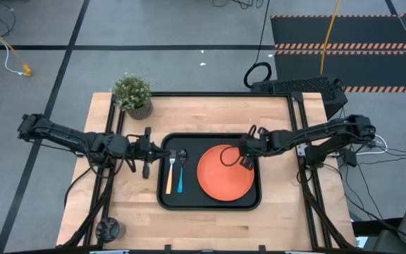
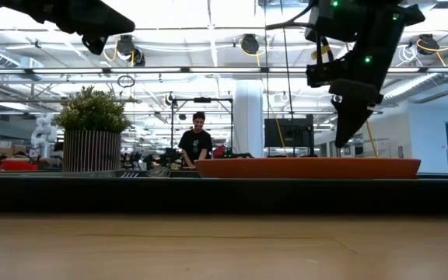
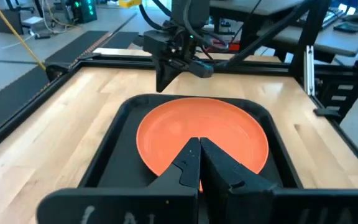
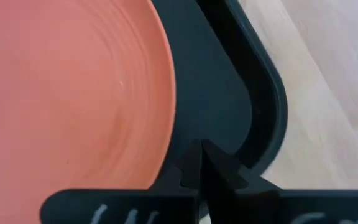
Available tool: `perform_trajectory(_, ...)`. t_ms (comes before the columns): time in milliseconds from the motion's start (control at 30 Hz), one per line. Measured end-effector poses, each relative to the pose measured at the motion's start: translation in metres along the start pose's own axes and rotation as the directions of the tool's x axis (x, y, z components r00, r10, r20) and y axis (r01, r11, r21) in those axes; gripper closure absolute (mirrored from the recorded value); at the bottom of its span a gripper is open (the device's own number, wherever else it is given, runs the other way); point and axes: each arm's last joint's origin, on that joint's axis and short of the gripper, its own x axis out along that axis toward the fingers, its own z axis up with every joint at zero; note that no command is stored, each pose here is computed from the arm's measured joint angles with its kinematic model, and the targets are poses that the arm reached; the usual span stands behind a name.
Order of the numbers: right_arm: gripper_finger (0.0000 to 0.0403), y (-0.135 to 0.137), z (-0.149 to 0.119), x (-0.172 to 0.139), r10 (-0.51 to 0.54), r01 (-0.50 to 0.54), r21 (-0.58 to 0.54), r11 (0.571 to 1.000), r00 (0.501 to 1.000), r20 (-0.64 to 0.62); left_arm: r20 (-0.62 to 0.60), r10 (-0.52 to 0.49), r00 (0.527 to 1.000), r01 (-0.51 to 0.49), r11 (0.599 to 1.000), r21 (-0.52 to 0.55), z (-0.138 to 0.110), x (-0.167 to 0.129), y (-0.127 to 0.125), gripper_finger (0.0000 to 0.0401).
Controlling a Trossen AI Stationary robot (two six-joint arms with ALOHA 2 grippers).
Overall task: Pick and place plate/cup/fork/spoon on tray
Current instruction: Adjust the orange plate
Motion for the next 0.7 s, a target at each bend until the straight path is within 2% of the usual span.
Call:
perform_trajectory(300,0.0403,0.010,-0.013,0.009,-0.007,0.011,0.063,0.998,0.999,-0.053,-0.022,-0.019,1.000,0.019,0.999,0.026,-0.003,-0.001,-0.005,0.0398)
perform_trajectory(700,0.0403,0.011,-0.025,0.020,0.076,-0.060,0.151,0.987,0.992,-0.104,-0.040,-0.033,0.999,0.034,0.999,0.037,-0.005,-0.002,-0.008,0.0398)
